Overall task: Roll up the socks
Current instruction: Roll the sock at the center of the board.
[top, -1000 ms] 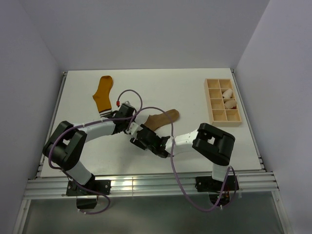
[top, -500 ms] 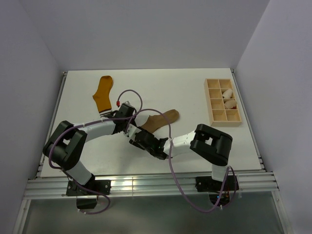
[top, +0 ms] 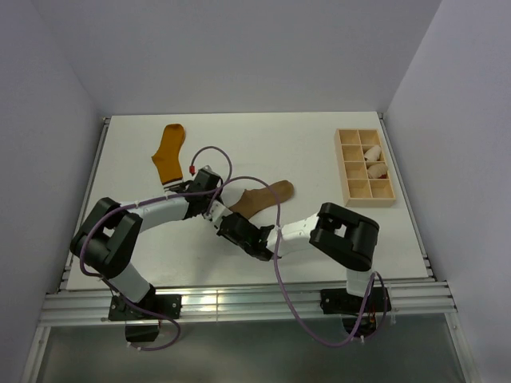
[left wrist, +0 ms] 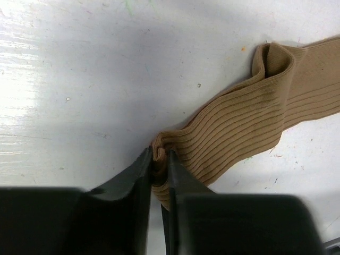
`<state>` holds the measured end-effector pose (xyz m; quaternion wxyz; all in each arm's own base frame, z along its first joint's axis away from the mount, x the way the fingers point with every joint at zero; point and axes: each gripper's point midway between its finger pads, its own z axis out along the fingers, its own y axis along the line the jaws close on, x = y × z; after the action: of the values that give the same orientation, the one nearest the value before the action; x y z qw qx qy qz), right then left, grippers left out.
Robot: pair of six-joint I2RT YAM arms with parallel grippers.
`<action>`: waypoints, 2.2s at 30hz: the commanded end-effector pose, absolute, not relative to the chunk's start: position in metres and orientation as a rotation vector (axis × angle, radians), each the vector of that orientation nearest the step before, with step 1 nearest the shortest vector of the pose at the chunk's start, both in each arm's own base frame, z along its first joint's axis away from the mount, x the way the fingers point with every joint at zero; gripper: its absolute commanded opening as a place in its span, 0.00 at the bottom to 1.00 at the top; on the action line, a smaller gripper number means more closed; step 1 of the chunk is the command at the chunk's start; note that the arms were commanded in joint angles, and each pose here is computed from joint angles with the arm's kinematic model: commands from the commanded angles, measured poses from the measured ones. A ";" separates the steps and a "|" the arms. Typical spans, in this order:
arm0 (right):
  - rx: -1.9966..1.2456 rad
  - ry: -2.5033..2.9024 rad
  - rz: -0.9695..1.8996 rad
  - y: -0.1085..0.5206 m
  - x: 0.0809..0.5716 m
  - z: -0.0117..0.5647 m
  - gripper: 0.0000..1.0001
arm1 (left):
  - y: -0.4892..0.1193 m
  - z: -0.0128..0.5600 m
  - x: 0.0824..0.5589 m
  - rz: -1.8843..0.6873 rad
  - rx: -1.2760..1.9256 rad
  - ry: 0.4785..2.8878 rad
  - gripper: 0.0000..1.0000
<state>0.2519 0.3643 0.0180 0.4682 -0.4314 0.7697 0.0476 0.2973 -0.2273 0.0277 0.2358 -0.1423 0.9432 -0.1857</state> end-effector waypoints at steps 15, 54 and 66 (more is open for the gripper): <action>-0.729 2.215 0.598 0.331 0.249 0.006 0.00 | -0.217 0.067 0.306 -0.698 -0.651 2.372 0.70; 0.188 2.155 1.561 0.284 0.254 0.016 0.00 | -0.283 0.036 0.295 -1.002 -0.507 2.428 0.65; 0.224 2.167 1.564 0.281 0.255 0.012 0.00 | -0.287 0.011 0.291 -0.950 -0.516 2.503 0.61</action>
<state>0.2611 0.2872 0.0238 0.2306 0.0785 0.7810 0.5751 0.3029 -0.2935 0.0365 0.2321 -0.1815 0.8789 -0.3752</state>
